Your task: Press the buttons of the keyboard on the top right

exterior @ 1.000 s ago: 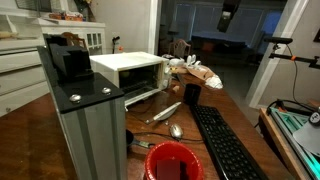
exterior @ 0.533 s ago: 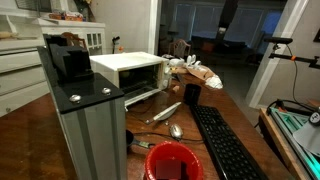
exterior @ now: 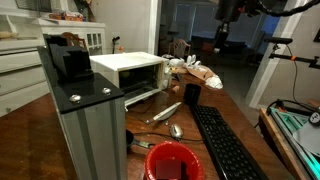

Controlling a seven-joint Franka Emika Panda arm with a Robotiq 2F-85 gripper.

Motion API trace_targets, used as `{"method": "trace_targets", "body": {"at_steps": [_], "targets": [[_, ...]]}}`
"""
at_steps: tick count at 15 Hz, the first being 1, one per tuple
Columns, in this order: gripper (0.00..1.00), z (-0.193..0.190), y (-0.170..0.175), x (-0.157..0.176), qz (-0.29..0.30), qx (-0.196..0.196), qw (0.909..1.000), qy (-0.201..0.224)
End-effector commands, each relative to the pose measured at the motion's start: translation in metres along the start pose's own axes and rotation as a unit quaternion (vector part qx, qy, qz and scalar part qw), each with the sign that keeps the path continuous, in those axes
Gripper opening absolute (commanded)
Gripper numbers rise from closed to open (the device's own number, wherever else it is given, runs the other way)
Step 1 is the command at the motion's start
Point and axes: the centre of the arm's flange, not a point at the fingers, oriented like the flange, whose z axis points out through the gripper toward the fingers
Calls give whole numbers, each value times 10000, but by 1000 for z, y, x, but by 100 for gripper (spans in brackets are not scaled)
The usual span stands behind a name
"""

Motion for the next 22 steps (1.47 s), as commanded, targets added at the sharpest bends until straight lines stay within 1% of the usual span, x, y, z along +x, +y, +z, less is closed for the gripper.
{"method": "trace_targets", "body": {"at_steps": [1,3,6,8,9,10,12,15,17,22], "targets": [[0,36,19,-5,-99,-119,9994,316],[0,52,27,-8,-73,-97,9991,415],[0,79,46,-14,-304,-113,9984,461],[0,93,56,-18,-382,-141,9982,446],[0,100,63,-20,-293,-218,9987,342],[1,83,50,-17,-249,-93,9989,388],[1,93,59,-20,-217,-131,9992,312],[0,95,59,-20,-215,-135,9992,302],[0,107,67,-17,-177,-242,9991,293],[0,142,74,-27,-173,-227,9996,82]]}}
